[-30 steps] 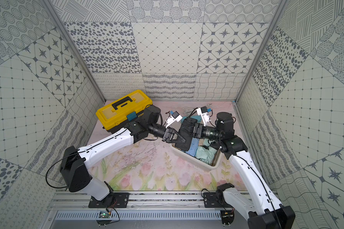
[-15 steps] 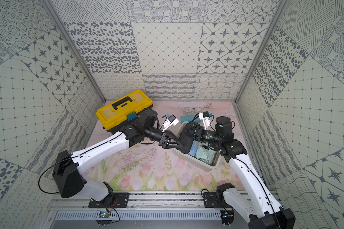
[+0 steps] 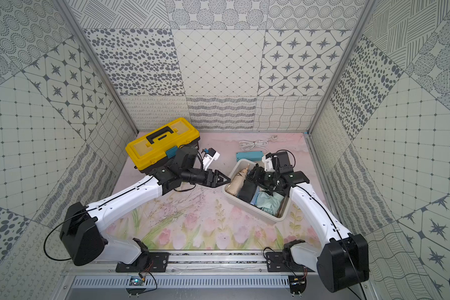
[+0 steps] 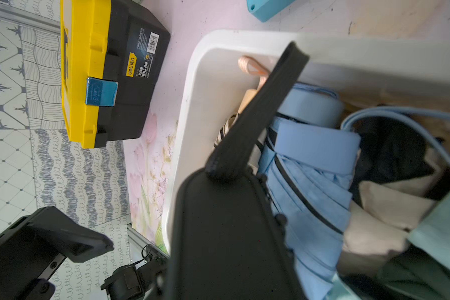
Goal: Put the umbrella into the storage box
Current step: Place the umbrella in the storage box, then adjust the storage box at the center of the board.
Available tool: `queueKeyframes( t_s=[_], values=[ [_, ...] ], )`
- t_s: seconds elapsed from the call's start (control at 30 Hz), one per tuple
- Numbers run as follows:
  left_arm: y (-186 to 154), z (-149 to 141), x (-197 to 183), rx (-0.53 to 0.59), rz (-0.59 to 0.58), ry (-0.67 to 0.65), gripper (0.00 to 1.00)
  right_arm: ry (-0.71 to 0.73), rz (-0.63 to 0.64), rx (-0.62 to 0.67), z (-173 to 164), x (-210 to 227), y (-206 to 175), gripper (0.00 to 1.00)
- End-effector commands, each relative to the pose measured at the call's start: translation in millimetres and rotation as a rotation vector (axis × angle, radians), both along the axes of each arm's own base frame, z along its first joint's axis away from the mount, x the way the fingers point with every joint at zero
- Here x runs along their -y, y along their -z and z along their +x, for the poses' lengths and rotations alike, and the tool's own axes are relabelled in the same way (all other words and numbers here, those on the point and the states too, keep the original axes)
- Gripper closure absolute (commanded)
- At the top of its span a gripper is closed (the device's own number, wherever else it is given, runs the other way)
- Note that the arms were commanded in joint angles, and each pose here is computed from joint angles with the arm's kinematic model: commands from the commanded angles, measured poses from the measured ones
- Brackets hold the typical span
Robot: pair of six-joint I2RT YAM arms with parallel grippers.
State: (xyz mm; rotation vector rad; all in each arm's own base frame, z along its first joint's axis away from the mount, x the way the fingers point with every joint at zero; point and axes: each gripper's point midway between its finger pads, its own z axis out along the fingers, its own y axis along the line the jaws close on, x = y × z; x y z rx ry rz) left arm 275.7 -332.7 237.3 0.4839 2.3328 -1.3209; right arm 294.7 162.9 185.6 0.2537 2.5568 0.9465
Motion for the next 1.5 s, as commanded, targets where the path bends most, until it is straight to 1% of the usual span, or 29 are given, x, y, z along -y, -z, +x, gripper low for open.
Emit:
queueKeyframes(
  t_s=[0.0, 0.03, 0.13, 0.27, 0.33, 0.43, 0.53, 0.6, 0.77, 0.83, 0.9, 1.0, 1.13, 1.3, 1.43, 1.47],
  values=[
    [21, 30, -6, -0.067, 0.096, -0.199, 0.25, -0.015, -0.041, 0.059, 15, -5, -8, 0.62],
    [23, 32, -4, -0.059, 0.113, -0.200, 0.23, -0.015, -0.048, 0.053, 16, -5, -5, 0.58],
    [31, 39, 1, -0.050, 0.171, -0.213, 0.20, -0.007, -0.082, 0.047, 17, -3, 0, 0.41],
    [43, 55, 5, -0.040, 0.275, -0.235, 0.20, 0.034, -0.178, 0.111, 17, 17, -13, 0.28],
    [50, 63, 5, -0.033, 0.343, -0.245, 0.20, 0.056, -0.244, 0.157, 15, 30, -25, 0.24],
    [63, 75, 6, -0.021, 0.429, -0.251, 0.21, 0.086, -0.334, 0.209, 5, 52, -40, 0.23],
    [69, 83, 16, -0.004, 0.459, -0.215, 0.24, 0.112, -0.391, 0.259, -8, 70, -53, 0.22],
    [74, 88, 21, 0.001, 0.473, -0.196, 0.29, 0.123, -0.414, 0.281, -17, 78, -57, 0.21],
    [90, 101, 24, 0.019, 0.528, -0.189, 0.47, 0.149, -0.418, 0.285, -34, 89, -53, 0.21],
    [96, 105, 20, 0.028, 0.564, -0.206, 0.57, 0.160, -0.413, 0.277, -36, 91, -51, 0.21],
    [101, 110, 11, 0.039, 0.609, -0.242, 0.67, 0.170, -0.409, 0.276, -36, 93, -51, 0.21],
    [104, 116, -6, 0.048, 0.650, -0.308, 0.78, 0.177, -0.410, 0.281, -33, 96, -55, 0.21],
    [102, 121, -35, 0.046, 0.689, -0.409, 0.88, 0.179, -0.408, 0.291, -27, 101, -60, 0.20],
    [95, 120, -80, 0.042, 0.727, -0.540, 0.89, 0.183, -0.397, 0.321, -16, 102, -66, 0.20],
    [91, 113, -106, 0.041, 0.726, -0.586, 0.81, 0.184, -0.368, 0.346, -4, 99, -67, 0.19],
    [91, 110, -110, 0.038, 0.728, -0.589, 0.76, 0.187, -0.358, 0.349, -1, 99, -65, 0.19]
  ],
)
